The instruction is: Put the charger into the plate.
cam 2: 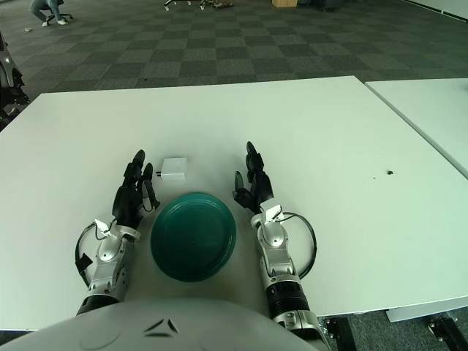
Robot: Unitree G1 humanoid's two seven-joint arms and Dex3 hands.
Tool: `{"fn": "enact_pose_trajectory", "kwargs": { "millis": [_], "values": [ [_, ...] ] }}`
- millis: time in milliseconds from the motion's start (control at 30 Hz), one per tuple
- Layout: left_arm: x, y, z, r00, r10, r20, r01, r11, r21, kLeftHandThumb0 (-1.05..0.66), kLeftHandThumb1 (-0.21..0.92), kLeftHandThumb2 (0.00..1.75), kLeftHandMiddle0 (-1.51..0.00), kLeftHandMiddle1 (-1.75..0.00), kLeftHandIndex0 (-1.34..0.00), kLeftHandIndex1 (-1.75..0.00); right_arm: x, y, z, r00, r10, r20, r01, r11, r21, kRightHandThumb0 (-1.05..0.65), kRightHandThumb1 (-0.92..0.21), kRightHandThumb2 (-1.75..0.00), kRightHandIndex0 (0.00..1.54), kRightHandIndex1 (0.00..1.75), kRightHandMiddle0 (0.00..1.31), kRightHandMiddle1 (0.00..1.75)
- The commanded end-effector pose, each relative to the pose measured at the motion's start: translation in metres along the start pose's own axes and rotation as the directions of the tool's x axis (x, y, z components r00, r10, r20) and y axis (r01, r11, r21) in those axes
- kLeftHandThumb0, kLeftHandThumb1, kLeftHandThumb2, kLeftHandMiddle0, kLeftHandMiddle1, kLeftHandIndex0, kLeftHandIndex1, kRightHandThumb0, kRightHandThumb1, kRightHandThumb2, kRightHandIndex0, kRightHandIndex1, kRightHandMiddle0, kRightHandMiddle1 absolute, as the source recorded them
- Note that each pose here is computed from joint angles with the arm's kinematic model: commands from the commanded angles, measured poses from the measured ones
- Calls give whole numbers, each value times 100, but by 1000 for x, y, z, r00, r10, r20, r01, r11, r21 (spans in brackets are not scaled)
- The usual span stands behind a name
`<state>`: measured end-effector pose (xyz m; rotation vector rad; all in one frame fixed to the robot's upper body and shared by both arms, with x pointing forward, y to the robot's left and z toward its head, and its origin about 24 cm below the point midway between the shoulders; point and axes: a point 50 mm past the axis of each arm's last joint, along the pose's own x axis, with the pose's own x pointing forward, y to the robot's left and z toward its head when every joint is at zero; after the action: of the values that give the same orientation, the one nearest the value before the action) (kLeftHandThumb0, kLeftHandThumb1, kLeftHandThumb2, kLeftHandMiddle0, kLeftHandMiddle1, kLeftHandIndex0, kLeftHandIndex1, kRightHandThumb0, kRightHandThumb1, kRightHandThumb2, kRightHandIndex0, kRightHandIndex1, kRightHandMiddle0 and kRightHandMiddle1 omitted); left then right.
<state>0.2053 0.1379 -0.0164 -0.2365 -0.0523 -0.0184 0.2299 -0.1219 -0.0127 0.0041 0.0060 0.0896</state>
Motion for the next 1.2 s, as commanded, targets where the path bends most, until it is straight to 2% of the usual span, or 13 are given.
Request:
{"fn": "enact_pose_trajectory", "kwargs": {
  "millis": [0,167,300,433,500,533,600,700,767,800,867,1000,1167],
  "values": [
    [-45,-4,-44,970,104,-220,-128,987,-97,-85,92,106,-11,0,0,-22,-54,-8,-68,923,-36,-383,40,999,1,-74,-92,-82,0,0,0,12],
    [-45,-4,-43,975,91,-202,-110,991,-81,-87,92,106,-11,0,0,-22,-54,-8,-68,923,-33,-383,35,999,-4,-74,-92,-82,0,0,0,12],
    [-44,-4,-35,984,90,-153,-97,995,-38,-87,92,105,-12,-1,0,-24,-53,-8,-68,921,-29,-388,29,1000,-5,-74,-92,-82,0,0,0,12],
    [-41,2,-26,989,129,-70,-123,989,87,-87,92,104,-13,-1,0,-28,-52,-7,-68,918,-28,-396,31,1000,2,-75,-92,-82,0,0,0,14],
    [-32,11,-14,988,156,15,-156,963,222,-87,92,103,-13,-1,0,-31,-51,-7,-68,917,-28,-399,33,999,7,-75,-92,-82,0,0,0,14],
    [-21,16,-3,984,156,84,-175,928,328,-87,92,102,-13,-1,0,-32,-51,-7,-68,916,-28,-401,35,999,10,-75,-92,-82,0,0,0,14],
    [-6,20,13,972,139,188,-212,861,463,-87,92,101,-14,-1,0,-35,-50,-6,-69,914,-28,-404,37,999,13,-75,-92,-82,0,0,0,15],
    [16,27,31,947,101,306,-274,754,597,-89,92,96,-15,-1,0,-44,-48,-5,-70,912,-28,-409,38,999,17,-75,-92,-82,0,0,0,15],
    [45,35,50,918,75,389,-336,667,665,-92,92,90,-16,-2,0,-54,-47,-4,-70,910,-26,-413,38,999,20,-75,-92,-82,0,0,0,15],
    [55,38,57,910,70,410,-356,641,680,-96,92,80,-18,-2,0,-65,-47,-4,-71,910,-25,-415,37,999,21,-75,-92,-82,0,0,0,14],
    [65,42,63,904,66,423,-373,606,703,-99,92,72,-20,-3,0,-75,-46,-3,-71,909,-22,-417,35,999,22,-74,-92,-82,0,0,0,14],
    [77,50,65,911,49,411,-370,539,757,-103,92,59,-23,-3,0,-92,-45,-1,-72,908,-13,-420,26,999,26,-75,-92,-82,0,0,0,13],
    [96,42,84,938,-180,295,-199,419,886,-105,92,56,-26,-4,0,-111,-40,4,-73,906,-2,-423,19,999,36,-75,-92,-81,0,0,0,14]
  ]
}}
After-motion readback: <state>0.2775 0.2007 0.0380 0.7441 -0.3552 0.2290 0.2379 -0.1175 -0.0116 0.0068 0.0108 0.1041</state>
